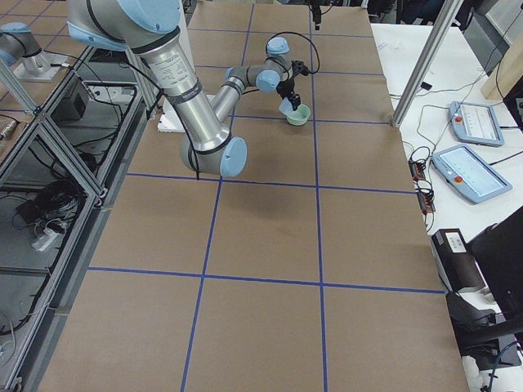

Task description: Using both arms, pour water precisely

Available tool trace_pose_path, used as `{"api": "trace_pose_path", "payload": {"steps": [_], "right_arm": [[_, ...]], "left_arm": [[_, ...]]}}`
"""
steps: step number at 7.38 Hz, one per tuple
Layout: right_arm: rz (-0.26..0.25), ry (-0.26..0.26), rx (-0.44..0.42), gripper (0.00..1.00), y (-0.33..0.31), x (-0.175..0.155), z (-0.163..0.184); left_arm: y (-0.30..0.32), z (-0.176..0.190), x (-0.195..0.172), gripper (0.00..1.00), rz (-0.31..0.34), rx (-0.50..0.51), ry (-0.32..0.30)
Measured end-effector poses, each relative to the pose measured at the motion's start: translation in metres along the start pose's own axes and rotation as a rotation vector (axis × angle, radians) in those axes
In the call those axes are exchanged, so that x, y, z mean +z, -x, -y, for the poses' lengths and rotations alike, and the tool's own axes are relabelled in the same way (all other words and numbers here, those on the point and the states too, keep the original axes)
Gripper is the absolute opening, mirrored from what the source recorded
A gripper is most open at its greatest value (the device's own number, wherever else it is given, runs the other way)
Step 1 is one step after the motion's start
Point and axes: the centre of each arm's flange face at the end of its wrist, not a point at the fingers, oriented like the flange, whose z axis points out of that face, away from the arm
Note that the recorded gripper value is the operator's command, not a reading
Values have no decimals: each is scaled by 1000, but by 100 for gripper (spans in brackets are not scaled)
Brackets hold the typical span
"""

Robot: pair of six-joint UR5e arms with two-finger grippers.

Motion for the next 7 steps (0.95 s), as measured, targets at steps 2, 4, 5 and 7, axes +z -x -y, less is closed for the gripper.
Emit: {"api": "trace_pose_path", "payload": {"steps": [2,4,5,7], "right_arm": [[2,77,11,0,5,8,5],[-27,161,2,0,13,10,17],[-47,201,-12,0,17,10,24],[-76,264,-20,0,18,15,31]], "left_arm": [[2,1,2,100,5,-1,4],[4,2,4,100,7,-4,7],[4,2,4,100,7,-4,7],[4,2,4,100,8,-4,7]]}}
